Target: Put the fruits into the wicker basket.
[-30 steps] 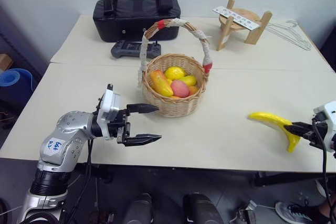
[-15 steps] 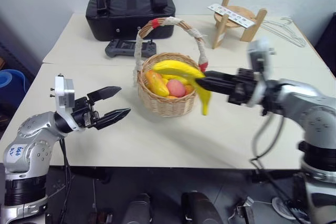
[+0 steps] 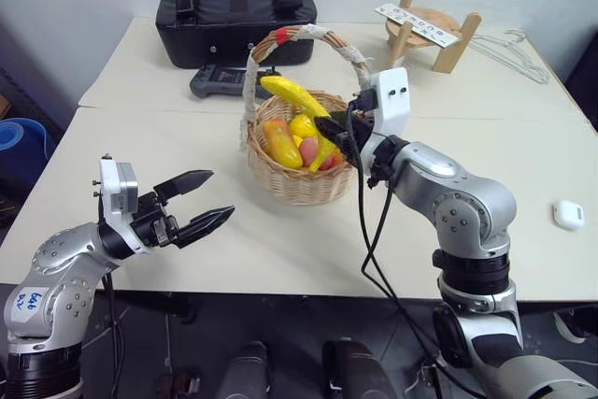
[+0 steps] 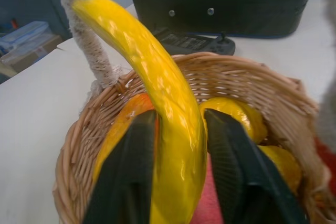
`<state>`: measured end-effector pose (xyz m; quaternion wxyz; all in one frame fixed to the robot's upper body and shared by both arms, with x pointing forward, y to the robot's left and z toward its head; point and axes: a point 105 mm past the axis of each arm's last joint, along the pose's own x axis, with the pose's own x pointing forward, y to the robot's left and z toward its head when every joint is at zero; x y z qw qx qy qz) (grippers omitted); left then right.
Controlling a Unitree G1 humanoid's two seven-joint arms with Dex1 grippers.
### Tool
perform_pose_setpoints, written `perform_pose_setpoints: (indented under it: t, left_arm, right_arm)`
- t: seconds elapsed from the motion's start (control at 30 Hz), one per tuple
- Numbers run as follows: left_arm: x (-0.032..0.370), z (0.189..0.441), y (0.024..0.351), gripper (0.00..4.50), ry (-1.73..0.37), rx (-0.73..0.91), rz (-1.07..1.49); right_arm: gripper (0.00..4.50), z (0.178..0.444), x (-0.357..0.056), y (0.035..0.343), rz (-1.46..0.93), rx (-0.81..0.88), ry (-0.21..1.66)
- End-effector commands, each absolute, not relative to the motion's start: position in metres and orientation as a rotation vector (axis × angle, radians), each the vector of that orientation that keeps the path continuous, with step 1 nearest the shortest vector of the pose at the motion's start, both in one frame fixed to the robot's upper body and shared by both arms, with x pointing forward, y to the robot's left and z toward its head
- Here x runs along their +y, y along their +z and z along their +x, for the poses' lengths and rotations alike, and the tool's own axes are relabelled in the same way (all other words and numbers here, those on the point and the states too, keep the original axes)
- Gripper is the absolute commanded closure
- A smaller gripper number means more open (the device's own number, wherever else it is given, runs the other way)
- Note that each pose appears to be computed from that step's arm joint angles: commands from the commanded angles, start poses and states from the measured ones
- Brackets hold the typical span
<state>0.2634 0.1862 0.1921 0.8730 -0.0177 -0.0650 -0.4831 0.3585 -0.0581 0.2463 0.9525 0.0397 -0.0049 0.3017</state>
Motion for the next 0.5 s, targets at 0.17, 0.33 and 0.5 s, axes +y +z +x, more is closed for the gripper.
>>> perform_pose_setpoints:
  t: [0.17,0.33,0.5]
  left_arm:
    - [0.182,0.261,0.209,0.0,-1.03,-0.211,-0.011]
    - [0.184,0.257,0.217,0.0,-1.072,-0.211,-0.01]
    - [0.187,0.258,0.222,0.0,-1.084,-0.207,0.007]
  right_arm:
    - [0.24,0.295,-0.053,0.271,-0.037,-0.114,1.102]
    - [0.02,0.282,-0.11,0.261,-0.09,-0.087,1.144]
    - [0.02,0.322,-0.154,0.258,-0.152,-0.081,1.015]
